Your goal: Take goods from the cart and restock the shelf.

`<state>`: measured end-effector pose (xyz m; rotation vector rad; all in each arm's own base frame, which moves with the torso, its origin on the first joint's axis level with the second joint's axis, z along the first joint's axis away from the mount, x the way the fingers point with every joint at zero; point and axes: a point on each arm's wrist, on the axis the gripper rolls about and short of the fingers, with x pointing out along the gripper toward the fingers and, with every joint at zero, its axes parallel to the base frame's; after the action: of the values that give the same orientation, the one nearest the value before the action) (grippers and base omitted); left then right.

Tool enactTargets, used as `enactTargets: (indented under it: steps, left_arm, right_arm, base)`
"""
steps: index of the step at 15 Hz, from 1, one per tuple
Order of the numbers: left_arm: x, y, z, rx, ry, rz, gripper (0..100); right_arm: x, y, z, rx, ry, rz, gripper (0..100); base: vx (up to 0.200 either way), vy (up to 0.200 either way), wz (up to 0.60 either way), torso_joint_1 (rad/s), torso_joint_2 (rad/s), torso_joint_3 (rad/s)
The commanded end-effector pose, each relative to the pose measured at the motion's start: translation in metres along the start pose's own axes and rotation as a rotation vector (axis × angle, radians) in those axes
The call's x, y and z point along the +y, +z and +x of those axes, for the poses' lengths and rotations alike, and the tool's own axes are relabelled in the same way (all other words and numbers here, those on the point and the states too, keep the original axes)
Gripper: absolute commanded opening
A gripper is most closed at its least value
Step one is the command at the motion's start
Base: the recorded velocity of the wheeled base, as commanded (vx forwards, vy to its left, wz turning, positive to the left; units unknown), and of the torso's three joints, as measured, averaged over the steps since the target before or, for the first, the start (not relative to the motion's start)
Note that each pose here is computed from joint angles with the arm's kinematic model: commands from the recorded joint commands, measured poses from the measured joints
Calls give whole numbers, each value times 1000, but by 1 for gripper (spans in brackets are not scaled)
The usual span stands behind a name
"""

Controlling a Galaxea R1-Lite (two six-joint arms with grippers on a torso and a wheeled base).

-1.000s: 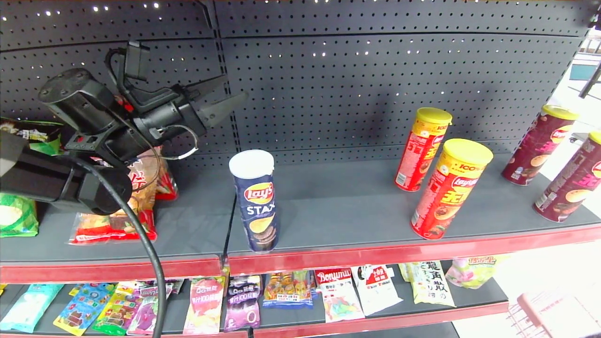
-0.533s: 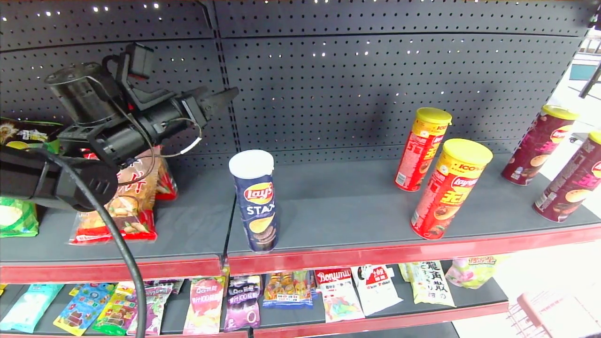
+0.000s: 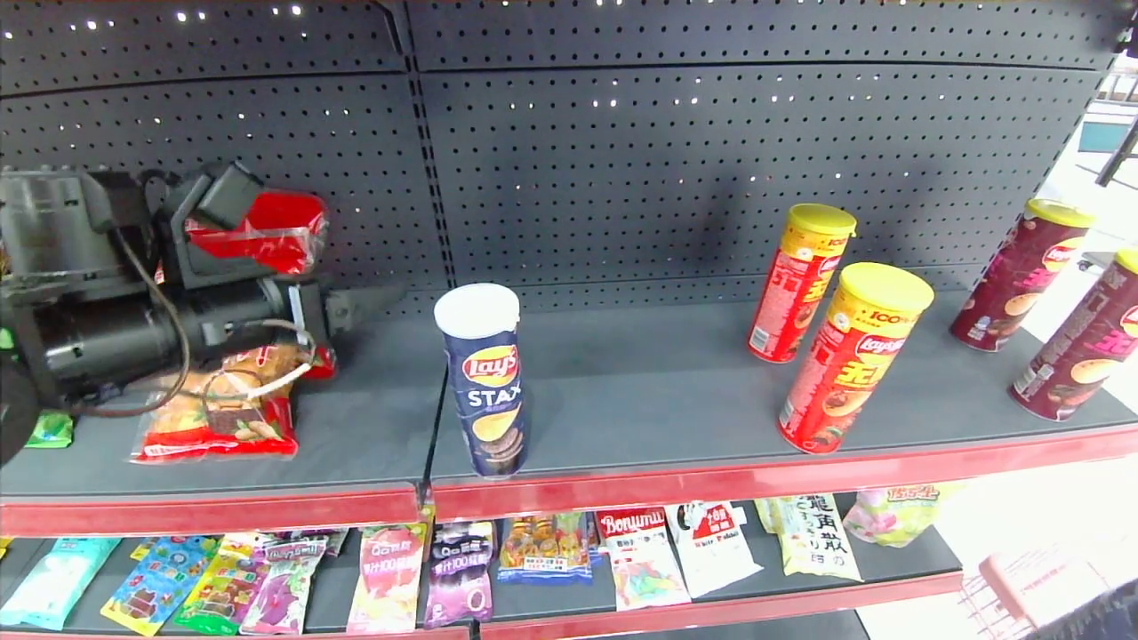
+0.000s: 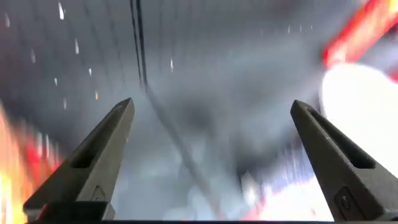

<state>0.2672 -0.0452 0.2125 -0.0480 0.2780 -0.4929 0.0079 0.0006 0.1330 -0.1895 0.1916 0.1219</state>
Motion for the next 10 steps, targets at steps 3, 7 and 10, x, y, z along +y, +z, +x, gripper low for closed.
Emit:
enactTargets:
  steps: [3, 7, 10]
  left_arm:
    - [-9, -50, -79, 75, 88, 76, 100]
    - [-38, -78, -135, 24, 79, 114, 100]
    - [-57, -98, -172, 62, 71, 100, 100]
  right_arm:
    - [-2, 15, 10, 69, 38, -12, 0]
    - [-4, 30, 14, 59, 39, -12, 0]
    - [-4, 31, 14, 53, 63, -10, 0]
  base:
    - [0, 0, 0, 0, 0, 0]
    - [0, 0, 0, 0, 0, 0]
    - [0, 0, 600, -2, 1, 4]
